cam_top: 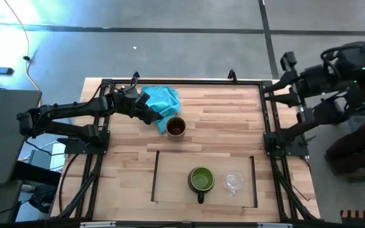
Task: Stack small to large cups/mugs on shelf
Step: Put the brown mug on the shelf
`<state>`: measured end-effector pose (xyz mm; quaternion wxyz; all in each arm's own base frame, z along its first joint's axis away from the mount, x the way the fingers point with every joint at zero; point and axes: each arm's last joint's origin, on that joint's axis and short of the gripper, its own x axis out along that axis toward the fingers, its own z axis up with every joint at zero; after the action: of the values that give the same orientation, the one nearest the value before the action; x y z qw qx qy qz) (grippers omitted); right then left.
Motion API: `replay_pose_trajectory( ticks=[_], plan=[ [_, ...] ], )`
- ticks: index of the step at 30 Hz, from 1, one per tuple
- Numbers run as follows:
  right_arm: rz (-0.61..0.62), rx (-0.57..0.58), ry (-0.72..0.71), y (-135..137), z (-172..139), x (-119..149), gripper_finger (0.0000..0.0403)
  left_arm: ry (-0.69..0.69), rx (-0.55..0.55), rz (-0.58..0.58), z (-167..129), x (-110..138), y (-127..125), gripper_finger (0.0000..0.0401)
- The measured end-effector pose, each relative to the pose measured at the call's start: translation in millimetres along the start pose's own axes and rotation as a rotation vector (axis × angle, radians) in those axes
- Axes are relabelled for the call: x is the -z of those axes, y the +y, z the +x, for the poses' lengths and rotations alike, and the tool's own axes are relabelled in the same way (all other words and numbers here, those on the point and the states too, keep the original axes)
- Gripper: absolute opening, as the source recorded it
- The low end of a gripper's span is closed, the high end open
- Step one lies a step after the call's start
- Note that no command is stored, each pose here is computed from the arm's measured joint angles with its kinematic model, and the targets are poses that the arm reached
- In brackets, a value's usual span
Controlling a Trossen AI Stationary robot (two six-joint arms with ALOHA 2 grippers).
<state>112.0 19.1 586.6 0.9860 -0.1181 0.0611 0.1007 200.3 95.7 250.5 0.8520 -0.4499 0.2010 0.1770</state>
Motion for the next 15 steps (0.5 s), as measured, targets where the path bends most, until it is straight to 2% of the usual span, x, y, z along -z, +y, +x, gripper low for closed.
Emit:
replay_pose_trajectory(
  ticks=[8,13,15],
  plan=[
    [-0.002,0.062,0.088,0,3,9,0.0064,-0.001,-0.001,0.000,0,0,0,0.0215],
    [0.000,0.055,0.131,4,18,28,0.0064,0.000,-0.001,0.000,0,0,0,0.0215],
    [-0.001,0.089,0.122,5,20,39,0.0064,0.000,-0.001,0.000,0,0,0,0.0215]
  ],
)
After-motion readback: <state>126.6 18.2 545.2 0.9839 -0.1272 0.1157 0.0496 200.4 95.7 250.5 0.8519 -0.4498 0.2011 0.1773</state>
